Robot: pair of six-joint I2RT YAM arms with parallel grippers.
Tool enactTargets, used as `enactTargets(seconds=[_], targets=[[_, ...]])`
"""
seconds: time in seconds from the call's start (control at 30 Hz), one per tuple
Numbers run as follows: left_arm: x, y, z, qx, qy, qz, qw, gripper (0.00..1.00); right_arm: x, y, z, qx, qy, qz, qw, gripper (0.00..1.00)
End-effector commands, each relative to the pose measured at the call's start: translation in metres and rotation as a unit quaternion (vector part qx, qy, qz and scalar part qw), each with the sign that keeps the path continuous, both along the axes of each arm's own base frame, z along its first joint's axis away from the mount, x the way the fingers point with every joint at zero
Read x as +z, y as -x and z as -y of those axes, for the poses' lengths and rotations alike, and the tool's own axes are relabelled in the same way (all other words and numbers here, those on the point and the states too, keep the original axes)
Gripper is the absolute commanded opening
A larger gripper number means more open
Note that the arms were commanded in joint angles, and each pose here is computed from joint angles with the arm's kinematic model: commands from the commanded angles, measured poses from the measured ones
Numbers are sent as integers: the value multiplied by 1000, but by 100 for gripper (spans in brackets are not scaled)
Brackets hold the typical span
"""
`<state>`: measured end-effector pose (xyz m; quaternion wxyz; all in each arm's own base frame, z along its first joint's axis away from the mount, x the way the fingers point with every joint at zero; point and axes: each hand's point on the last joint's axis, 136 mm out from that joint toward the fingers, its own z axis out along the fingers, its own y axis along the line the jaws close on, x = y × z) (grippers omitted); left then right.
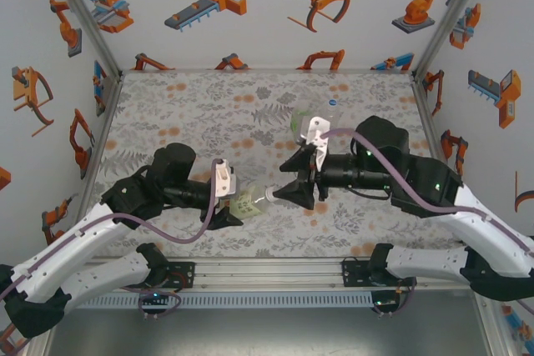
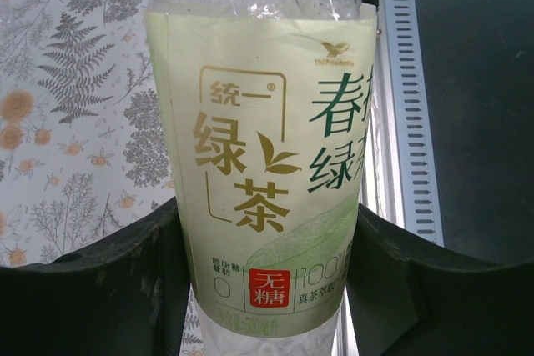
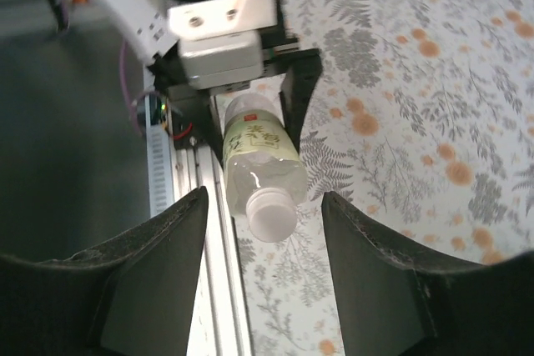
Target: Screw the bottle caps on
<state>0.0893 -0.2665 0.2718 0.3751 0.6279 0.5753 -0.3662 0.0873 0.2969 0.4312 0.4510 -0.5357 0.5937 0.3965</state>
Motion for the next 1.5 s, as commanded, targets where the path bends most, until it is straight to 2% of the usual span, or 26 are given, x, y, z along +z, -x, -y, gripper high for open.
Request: enactTargets(seconds=[0.0,0.13,0.5,0.87,1.47], targets=[[16,13,0,-33,18,2,999,0,-12,30,2,116,31,71,990,52],[19,15,-3,-34,20,0,999,0,-19,37,-1,149,21,97,984,49],[18,19,-8,-36,18,3,999,0,-40,26,-9,125,29,86,988,51],[17,20,-9,-36,16,5,999,0,-40,16,-17,104,17,85,991,50],[19,19,-11,-30,19,11,999,0,-49,19,-20,114,25,65,991,41]])
